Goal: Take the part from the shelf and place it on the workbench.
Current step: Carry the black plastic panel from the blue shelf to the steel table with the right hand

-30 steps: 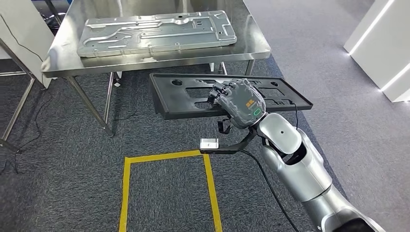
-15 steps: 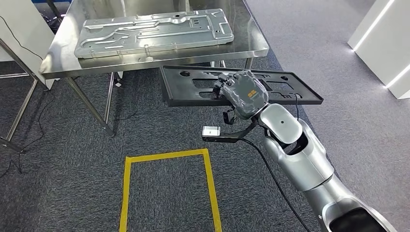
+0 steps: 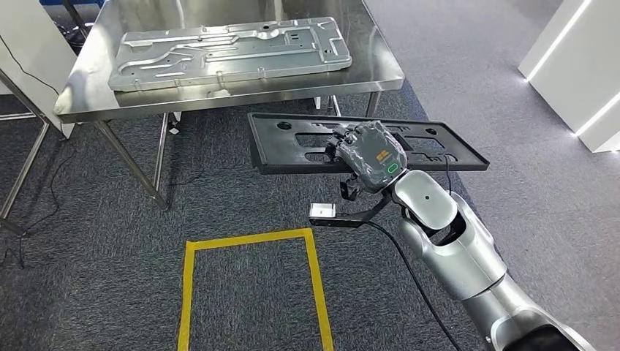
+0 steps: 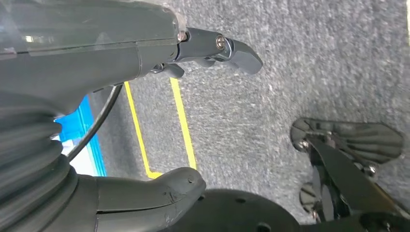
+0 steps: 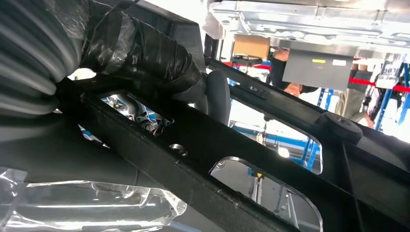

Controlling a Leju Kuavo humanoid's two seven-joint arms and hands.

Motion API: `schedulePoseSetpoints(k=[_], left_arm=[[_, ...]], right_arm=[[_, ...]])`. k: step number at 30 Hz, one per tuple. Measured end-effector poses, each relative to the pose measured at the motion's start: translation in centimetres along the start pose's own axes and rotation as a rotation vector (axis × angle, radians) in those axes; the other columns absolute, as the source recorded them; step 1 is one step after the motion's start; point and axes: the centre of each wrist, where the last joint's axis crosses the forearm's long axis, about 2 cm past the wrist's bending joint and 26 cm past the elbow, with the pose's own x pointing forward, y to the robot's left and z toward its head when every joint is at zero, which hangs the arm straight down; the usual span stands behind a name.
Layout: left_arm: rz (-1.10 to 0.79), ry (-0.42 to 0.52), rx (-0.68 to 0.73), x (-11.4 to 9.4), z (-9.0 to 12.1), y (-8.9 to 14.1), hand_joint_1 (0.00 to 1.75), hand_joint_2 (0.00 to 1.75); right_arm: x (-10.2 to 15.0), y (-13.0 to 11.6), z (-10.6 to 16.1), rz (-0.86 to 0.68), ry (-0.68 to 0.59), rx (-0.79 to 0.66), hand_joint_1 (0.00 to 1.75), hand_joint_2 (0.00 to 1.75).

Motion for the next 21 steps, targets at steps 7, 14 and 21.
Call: schedulePoseSetpoints(k=[7,14,21], left_arm=[[0.002,-0.003,0.000,0.0,0.0,0.1,0.00,1.75],[0.003,-0.002,0.002,0.0,0.0,0.3,0.00,1.75],[0.008,-0.008,0.003,0.2,0.0,0.4,0.00,1.75]], right_arm=[[0.2,0.1,0.1,0.005,-0.005,0.006,1.75,1.75],[1.2,0.7,0.1,0.002,-0.030,0.024,1.75,1.75],[1.6,0.2,-1.4,-0.001,-0.049,0.006,1.75,1.75]])
